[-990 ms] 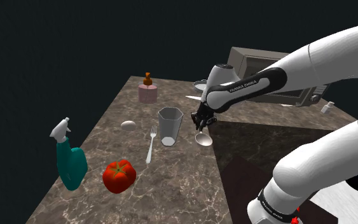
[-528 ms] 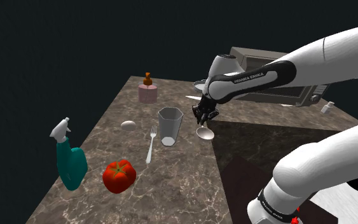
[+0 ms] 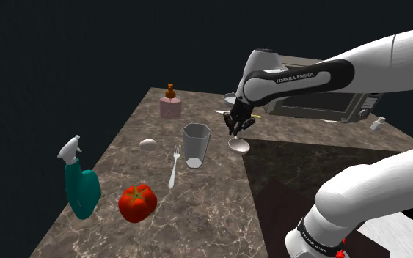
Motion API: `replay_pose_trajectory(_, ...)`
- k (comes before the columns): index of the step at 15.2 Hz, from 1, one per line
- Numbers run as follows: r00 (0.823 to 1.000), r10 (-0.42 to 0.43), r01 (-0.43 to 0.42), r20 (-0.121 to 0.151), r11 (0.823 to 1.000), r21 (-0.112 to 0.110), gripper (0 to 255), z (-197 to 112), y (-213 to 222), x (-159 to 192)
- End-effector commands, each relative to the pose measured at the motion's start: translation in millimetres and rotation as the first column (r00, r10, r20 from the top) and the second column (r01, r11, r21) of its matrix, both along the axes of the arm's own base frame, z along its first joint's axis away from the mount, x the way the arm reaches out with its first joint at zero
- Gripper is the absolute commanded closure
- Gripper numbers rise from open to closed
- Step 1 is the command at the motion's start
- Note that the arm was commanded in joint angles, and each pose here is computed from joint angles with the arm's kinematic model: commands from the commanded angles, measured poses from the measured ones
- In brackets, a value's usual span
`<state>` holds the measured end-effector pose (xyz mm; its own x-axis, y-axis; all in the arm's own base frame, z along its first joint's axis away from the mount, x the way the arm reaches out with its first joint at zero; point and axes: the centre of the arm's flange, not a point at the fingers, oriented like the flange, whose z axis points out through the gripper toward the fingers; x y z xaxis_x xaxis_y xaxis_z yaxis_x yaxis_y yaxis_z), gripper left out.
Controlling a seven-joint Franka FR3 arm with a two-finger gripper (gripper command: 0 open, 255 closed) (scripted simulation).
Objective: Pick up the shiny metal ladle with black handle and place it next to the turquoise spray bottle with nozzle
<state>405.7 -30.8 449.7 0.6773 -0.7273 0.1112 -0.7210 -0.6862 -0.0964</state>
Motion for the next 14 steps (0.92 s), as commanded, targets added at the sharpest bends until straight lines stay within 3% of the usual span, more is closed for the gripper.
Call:
replay_pose_trajectory(1, 1.0, 0.0, 0.0, -0.001, 1.0, 0.0, 255, 10, 0, 0)
replay_pose_trajectory(14, 1.0, 0.0, 0.0, -0.001, 1.0, 0.0, 255, 79, 0, 0)
